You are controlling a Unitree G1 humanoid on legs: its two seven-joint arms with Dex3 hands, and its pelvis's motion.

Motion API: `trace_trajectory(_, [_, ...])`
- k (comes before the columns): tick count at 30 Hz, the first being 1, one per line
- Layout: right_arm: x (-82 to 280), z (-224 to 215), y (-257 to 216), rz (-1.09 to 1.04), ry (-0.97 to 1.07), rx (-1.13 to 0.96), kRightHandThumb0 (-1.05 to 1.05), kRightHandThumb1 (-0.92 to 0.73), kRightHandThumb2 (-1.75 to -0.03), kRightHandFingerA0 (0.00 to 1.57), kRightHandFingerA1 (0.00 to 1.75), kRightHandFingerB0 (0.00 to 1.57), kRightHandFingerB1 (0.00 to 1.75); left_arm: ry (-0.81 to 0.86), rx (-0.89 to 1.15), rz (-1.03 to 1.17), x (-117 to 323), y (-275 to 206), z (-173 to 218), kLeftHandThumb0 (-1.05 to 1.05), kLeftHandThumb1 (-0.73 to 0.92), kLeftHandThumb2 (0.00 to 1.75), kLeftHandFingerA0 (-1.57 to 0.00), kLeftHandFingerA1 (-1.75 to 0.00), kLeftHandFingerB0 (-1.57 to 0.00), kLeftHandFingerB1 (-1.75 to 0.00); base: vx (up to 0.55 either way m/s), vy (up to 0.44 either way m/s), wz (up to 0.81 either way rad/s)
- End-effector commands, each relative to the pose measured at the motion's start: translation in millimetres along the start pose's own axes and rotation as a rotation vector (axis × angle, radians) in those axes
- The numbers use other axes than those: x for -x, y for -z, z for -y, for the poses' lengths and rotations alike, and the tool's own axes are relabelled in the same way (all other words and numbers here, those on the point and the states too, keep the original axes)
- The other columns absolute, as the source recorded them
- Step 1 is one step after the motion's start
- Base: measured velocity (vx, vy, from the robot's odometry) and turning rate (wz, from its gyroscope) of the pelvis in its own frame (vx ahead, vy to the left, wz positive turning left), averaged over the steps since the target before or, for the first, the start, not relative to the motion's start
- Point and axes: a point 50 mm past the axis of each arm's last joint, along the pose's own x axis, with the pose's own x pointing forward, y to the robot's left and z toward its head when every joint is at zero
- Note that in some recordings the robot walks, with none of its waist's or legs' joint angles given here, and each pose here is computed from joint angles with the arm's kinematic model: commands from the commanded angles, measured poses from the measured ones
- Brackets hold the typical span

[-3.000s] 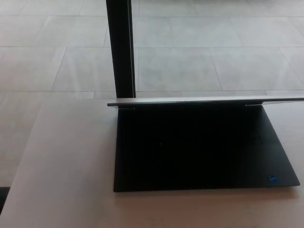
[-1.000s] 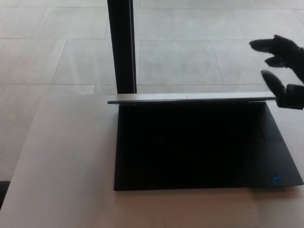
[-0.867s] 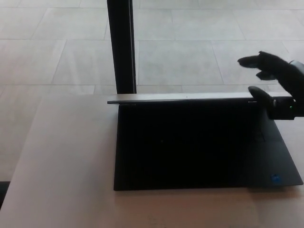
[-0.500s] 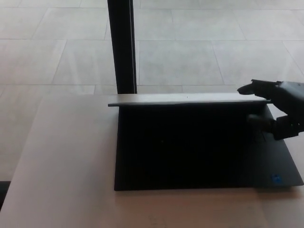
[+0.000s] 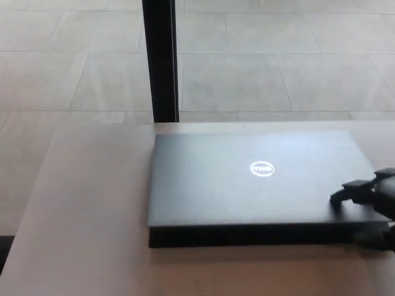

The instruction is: The robot uses its right hand to push down on the lid of a laptop kept in the middle of the desk to close it

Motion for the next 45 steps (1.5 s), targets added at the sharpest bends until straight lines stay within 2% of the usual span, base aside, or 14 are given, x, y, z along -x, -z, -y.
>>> trace_trajectory(1, [5.2,-26.8,4.0,-0.018,-0.091,0.025,-0.88,-0.79,-0.89,0.40,0.59,0.36,0.43,-0.009,0.014,0.014,-0.4,-5.6,-3.0,-0.87,0.92,0.75,-0.53,-0.67,-0.46,-0.48,0.00,0.000,0.00])
trace_trajectory(3, [3.7,-37.6,5.1,-0.040,-0.113,0.007,-0.83,-0.92,-0.74,0.42,0.58,0.39,0.38,-0.007,0.009,0.018,-0.4,-6.2,-2.6,-0.82,0.77,1.18,-0.51,-0.70,-0.38,-0.56,0.00,0.000,0.00])
trace_trajectory(4, [3.0,-46.1,6.4,-0.060,-0.125,-0.007,-0.84,-0.92,-0.77,0.44,0.59,0.38,0.38,-0.003,0.006,0.015,-0.6,-6.6,-1.2,-0.86,0.92,0.76,-0.52,-0.65,-0.44,-0.48,0.00,0.000,0.00])
trace_trajectory(8, [0.4,-57.4,8.6,-0.097,-0.140,-0.030,-0.79,-0.76,-1.15,0.42,0.65,0.34,0.51,-0.002,0.016,0.018,-0.7,-7.3,0.2,-0.87,0.92,0.77,-0.53,-0.66,-0.42,-0.47,0.00,0.000,0.00])
trace_trajectory(10, [-0.4,-61.0,9.8,-0.105,-0.140,-0.042,-0.83,-0.92,-0.74,0.43,0.60,0.41,0.39,-0.005,0.020,0.017,-0.8,-7.5,0.3,-0.86,0.92,0.77,-0.52,-0.67,-0.43,-0.48,0.00,0.000,0.00])
trace_trajectory(11, [-1.1,-62.0,11.3,-0.117,-0.146,-0.042,-0.78,-0.77,-1.16,0.41,0.64,0.34,0.52,-0.001,0.019,0.017,-0.8,-7.7,1.0,-0.86,0.92,0.76,-0.53,-0.67,-0.45,-0.48,0.00,0.000,0.00])
trace_trajectory(13, [-1.5,-63.2,12.4,-0.120,-0.139,-0.051,-0.82,-0.92,-0.77,0.44,0.63,0.39,0.39,0.001,0.020,0.016,-0.9,-8.2,1.1,-0.87,0.92,0.75,-0.52,-0.68,-0.45,-0.48,0.00,0.000,0.00])
trace_trajectory(14, [-2.4,-59.3,14.0,-0.129,-0.120,-0.068,-0.79,-0.78,-1.16,0.42,0.66,0.32,0.51,-0.004,-0.003,0.020,-0.8,-8.1,0.7,-0.81,0.75,1.16,-0.51,-0.69,-0.41,-0.58,0.00,0.000,0.00])
trace_trajectory(15, [-2.5,-56.9,14.8,-0.133,-0.116,-0.073,-0.83,-0.92,-0.79,0.40,0.61,0.34,0.40,-0.006,-0.002,0.020,-0.8,-8.2,0.8,-0.86,0.92,0.75,-0.53,-0.67,-0.46,-0.49,0.00,0.000,0.00])
trace_trajectory(16, [-2.5,-55.4,15.0,-0.133,-0.109,-0.074,-0.77,-0.77,-1.17,0.38,0.65,0.28,0.51,-0.006,0.003,0.021,-0.8,-8.4,1.0,-0.85,0.92,0.77,-0.53,-0.68,-0.44,-0.50,0.00,0.000,0.00])
trace_trajectory(24, [-0.4,-44.9,17.5,-0.123,-0.075,-0.121,-0.81,-0.92,-0.75,0.41,0.58,0.36,0.37,-0.006,0.004,0.017,-0.7,-8.0,-1.1,-0.80,0.76,1.15,-0.50,-0.69,-0.41,-0.58,0.00,0.000,0.00])
trace_trajectory(27, [5.3,-30.2,20.5,-0.115,-0.040,-0.148,-0.88,-0.81,-0.88,0.36,0.58,0.33,0.42,-0.013,0.004,0.022,-0.7,-8.4,-0.7,-0.86,0.92,0.77,-0.53,-0.66,-0.44,-0.49,0.00,0.000,0.00])
trace_trajectory(28, [8.0,-23.7,22.6,-0.114,-0.024,-0.166,-0.82,-0.92,-0.75,0.38,0.56,0.37,0.38,-0.009,0.005,0.019,-0.7,-8.4,-0.6,-0.82,0.76,1.16,-0.50,-0.69,-0.40,-0.57,0.00,0.000,0.00])
trace_trajectory(45, [104.3,91.2,75.0,-0.141,0.582,-0.360,-0.76,-0.92,-0.69,0.53,0.52,0.48,0.42,-0.019,0.012,0.027,-0.9,-13.7,-4.2,-0.86,0.92,0.74,-0.53,-0.67,-0.47,-0.49,0.00,0.000,0.00])
